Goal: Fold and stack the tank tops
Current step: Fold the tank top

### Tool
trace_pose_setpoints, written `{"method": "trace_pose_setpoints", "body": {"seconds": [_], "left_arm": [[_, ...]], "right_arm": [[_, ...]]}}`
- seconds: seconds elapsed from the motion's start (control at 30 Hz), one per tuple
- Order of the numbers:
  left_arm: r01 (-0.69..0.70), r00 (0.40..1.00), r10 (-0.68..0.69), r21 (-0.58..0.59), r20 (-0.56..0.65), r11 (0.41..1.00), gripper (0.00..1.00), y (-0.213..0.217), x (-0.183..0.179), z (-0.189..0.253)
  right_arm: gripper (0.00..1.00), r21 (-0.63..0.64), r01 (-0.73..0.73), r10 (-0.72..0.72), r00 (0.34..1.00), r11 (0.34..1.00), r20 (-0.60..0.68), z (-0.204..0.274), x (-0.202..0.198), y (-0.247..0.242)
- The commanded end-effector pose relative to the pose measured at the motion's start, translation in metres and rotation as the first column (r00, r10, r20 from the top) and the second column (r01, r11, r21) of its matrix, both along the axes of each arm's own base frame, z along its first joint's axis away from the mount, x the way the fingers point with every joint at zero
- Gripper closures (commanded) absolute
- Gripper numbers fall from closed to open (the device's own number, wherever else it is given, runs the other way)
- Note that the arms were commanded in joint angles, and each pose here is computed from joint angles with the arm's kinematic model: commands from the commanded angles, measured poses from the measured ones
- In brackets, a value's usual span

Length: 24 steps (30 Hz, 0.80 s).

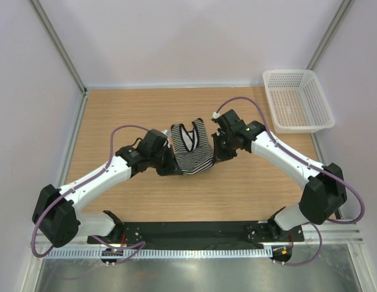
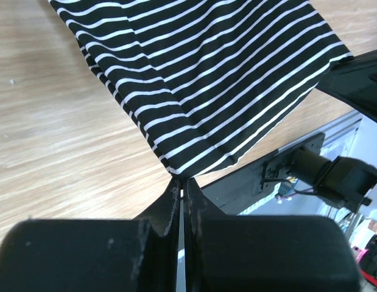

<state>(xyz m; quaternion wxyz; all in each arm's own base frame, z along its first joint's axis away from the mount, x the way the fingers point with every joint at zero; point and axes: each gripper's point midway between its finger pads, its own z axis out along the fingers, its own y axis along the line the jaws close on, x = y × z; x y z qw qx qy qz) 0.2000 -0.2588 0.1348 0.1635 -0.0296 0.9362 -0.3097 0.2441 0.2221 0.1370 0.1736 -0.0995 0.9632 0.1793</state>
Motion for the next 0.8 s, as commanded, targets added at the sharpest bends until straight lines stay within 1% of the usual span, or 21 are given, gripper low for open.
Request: {"method": "trace_pose_setpoints", "body": {"seconds": [0.0,0.17,0.3,0.37,0.4,0.43,0.5,0.53,0.6,0.63,0.67,0.77], "left_arm": [[0.012,0.999,-0.009,-0.082,0.039,0.997,1.0,-0.013,0.017,0.03],[0.015,0.999,-0.011,-0.08,0.047,0.997,1.0,-0.012,0.018,0.036],[0.013,1.0,-0.012,-0.093,0.012,0.996,1.0,-0.01,0.008,0.026],[0.018,1.0,-0.019,-0.085,-0.01,0.996,1.0,-0.008,-0.003,0.015],[0.021,1.0,-0.022,-0.084,-0.018,0.996,1.0,-0.008,-0.007,0.011],[0.015,0.999,-0.018,-0.081,-0.04,0.997,1.0,-0.007,-0.014,0.004],[0.03,0.999,-0.033,-0.085,-0.04,0.996,1.0,-0.012,-0.027,0.002],[0.047,0.997,-0.052,-0.087,-0.049,0.995,1.0,-0.017,-0.039,0.0],[0.047,0.998,-0.05,-0.088,-0.026,0.995,1.0,-0.018,-0.047,0.004],[0.055,0.998,-0.058,-0.091,-0.032,0.994,1.0,-0.022,-0.056,0.004],[0.059,0.998,-0.062,-0.099,-0.025,0.993,1.0,-0.023,-0.061,0.007],[0.062,0.998,-0.065,-0.102,-0.027,0.993,1.0,-0.025,-0.072,0.007]], "right_arm": [[0.99,0.042,0.003,-0.006,0.996,0.999,0.085,0.028,0.027,0.006],[0.99,0.066,-0.015,0.01,0.997,0.998,0.076,0.032,0.026,0.011],[0.99,0.1,-0.024,0.019,0.999,0.995,0.05,0.026,0.01,0.009],[0.99,0.127,-0.033,0.029,0.999,0.991,0.036,0.023,0.001,0.01],[0.99,0.122,-0.024,0.024,1.0,0.992,0.006,0.013,-0.008,0.006],[0.99,0.133,-0.026,0.024,1.0,0.991,0.016,0.016,-0.014,0.003],[0.99,0.136,-0.021,0.023,1.0,0.991,-0.013,0.006,-0.028,-0.003],[0.99,0.154,-0.017,0.017,1.0,0.988,0.004,0.012,-0.034,-0.005],[0.99,0.156,-0.004,0.008,1.0,0.988,-0.021,0.004,-0.048,-0.012],[0.99,0.182,0.0,0.001,1.0,0.983,-0.007,0.011,-0.055,-0.014],[0.99,0.18,0.005,-0.001,1.0,0.984,-0.023,0.007,-0.062,-0.017],[0.99,0.199,0.017,-0.014,1.0,0.98,-0.02,0.014,-0.076,-0.024]]}}
